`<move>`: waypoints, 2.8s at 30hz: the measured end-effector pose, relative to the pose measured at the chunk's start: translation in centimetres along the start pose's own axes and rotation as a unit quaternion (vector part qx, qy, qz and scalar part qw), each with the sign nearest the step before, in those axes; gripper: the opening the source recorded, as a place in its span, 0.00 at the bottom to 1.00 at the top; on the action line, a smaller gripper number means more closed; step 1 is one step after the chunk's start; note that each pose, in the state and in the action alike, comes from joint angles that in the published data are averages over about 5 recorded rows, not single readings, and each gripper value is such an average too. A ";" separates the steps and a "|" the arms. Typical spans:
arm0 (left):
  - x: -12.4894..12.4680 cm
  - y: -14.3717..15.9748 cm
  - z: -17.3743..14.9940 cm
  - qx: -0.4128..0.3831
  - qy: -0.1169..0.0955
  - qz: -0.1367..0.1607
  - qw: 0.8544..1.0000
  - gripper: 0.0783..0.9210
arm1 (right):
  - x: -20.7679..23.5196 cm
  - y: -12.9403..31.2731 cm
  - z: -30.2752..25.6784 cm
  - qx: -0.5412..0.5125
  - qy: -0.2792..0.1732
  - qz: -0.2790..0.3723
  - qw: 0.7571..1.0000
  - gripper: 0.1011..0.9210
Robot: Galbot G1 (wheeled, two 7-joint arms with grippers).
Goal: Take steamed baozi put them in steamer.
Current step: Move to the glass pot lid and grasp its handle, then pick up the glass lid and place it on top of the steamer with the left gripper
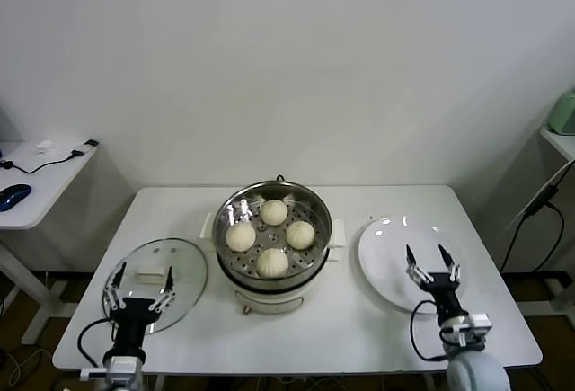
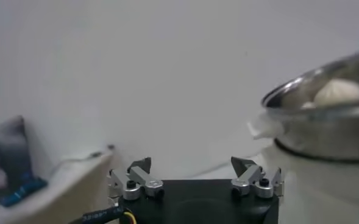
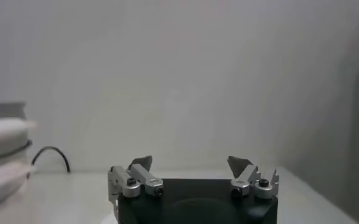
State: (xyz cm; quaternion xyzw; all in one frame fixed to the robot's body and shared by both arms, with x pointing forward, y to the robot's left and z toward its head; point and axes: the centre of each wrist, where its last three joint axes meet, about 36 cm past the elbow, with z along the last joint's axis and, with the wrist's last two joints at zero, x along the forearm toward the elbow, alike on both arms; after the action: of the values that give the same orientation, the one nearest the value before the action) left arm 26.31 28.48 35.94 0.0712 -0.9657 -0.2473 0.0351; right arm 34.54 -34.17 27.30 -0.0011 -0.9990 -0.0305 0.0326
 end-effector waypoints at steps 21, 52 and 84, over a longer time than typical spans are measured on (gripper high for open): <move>-1.8 0.6 11.2 -0.447 -0.060 0.012 0.892 0.88 | 4.5 2.1 1.8 0.001 0.066 0.050 0.997 0.88; -8.3 -0.4 13.8 -0.532 -0.012 0.003 0.847 0.88 | 4.8 3.0 0.7 0.010 0.070 0.053 0.996 0.88; -8.9 -0.5 16.0 -0.521 -0.003 0.012 0.853 0.06 | 4.2 4.1 0.3 0.024 0.069 0.034 0.997 0.88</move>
State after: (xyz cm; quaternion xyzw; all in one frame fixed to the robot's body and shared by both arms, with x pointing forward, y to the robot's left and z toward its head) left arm 33.54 37.01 21.44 0.0303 -0.6963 -0.7140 0.0671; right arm 30.34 -30.10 27.53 -0.0325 -0.9942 -0.0057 0.1022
